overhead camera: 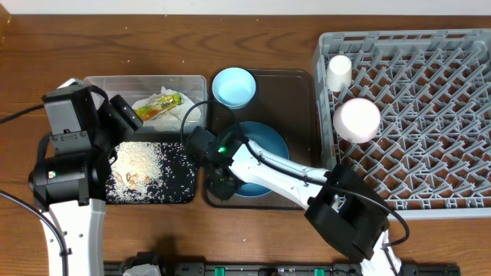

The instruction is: Sort waste into correct bins and load items into the dishwasher rack

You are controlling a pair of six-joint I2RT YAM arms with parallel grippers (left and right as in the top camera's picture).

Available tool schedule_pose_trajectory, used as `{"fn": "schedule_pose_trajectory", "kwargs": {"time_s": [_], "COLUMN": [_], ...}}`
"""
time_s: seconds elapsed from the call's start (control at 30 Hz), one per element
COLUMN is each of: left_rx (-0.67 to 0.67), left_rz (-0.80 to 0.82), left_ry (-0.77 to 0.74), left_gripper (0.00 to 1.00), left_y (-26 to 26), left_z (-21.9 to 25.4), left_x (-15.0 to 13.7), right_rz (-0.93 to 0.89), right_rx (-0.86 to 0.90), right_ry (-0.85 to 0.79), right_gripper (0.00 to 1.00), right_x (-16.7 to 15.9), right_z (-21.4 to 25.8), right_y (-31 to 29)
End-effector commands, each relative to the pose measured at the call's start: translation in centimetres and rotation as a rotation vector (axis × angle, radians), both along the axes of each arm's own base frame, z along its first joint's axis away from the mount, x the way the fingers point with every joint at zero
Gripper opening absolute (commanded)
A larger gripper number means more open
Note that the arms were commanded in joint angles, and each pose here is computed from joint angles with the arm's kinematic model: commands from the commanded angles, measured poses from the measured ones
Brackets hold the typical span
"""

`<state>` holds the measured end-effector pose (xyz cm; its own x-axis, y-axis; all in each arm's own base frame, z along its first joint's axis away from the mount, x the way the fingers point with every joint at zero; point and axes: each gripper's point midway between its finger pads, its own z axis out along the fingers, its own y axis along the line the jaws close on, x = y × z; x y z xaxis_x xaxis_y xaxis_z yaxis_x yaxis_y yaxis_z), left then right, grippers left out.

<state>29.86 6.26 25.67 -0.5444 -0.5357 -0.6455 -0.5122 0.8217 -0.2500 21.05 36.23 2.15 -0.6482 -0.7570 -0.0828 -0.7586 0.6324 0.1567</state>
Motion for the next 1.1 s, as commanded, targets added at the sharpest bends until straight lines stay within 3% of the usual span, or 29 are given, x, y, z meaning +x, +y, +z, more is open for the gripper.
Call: {"fn": "schedule_pose_trajectory", "kwargs": {"time_s": [0.0,0.03,0.1,0.2,0.4,0.53,0.63,0.83,0.97,1.07], "left_rx": [0.013,0.013,0.013,0.013,0.013,0.013,0.013,0.013,0.013,0.013], "left_rz": [0.010,0.010,0.009,0.010,0.010,0.010,0.010,0.010,0.010,0.010], "left_ry": [-0.002,-0.002,-0.002,-0.002,-0.002,-0.002,-0.002,-0.002,-0.002,-0.002], "left_gripper": [0.88,0.88,0.88,0.88,0.88,0.88,0.88,0.88,0.88,0.88], "left_y": [0.4,0.4,0.4,0.4,0.4,0.4,0.4,0.4,0.4,0.4], "left_z": [0.3,0.3,0.3,0.3,0.3,0.3,0.3,0.3,0.3,0.3], "left_x": [0.0,0.0,0.0,0.0,0.0,0.0,0.0,0.0,0.0,0.0], "right_rz": [-0.022,-0.022,-0.024,-0.034,-0.121,-0.267,-0.341,-0.361,-0.243,-0.221], "right_rx": [0.000,0.002,0.011,0.056,0.252,0.401,0.503,0.875,1.227,1.382], "right_ry": [0.000,-0.001,-0.007,-0.039,-0.206,-0.317,-0.320,-0.206,-0.177,-0.183], "right_gripper": [0.13,0.13,0.01,0.01,0.01,0.01,0.01,0.01,0.01,0.01], "right_x": [0.4,0.4,0.7,2.0,7.6,11.8,13.7,17.0,18.1,19.1], "right_z": [0.0,0.0,0.5,3.2,14.9,23.2,26.4,30.2,32.8,33.0], "right_y": [-0.1,-0.1,0.0,0.2,-0.8,-6.1,-10.6,-18.6,-23.1,-26.4]}}
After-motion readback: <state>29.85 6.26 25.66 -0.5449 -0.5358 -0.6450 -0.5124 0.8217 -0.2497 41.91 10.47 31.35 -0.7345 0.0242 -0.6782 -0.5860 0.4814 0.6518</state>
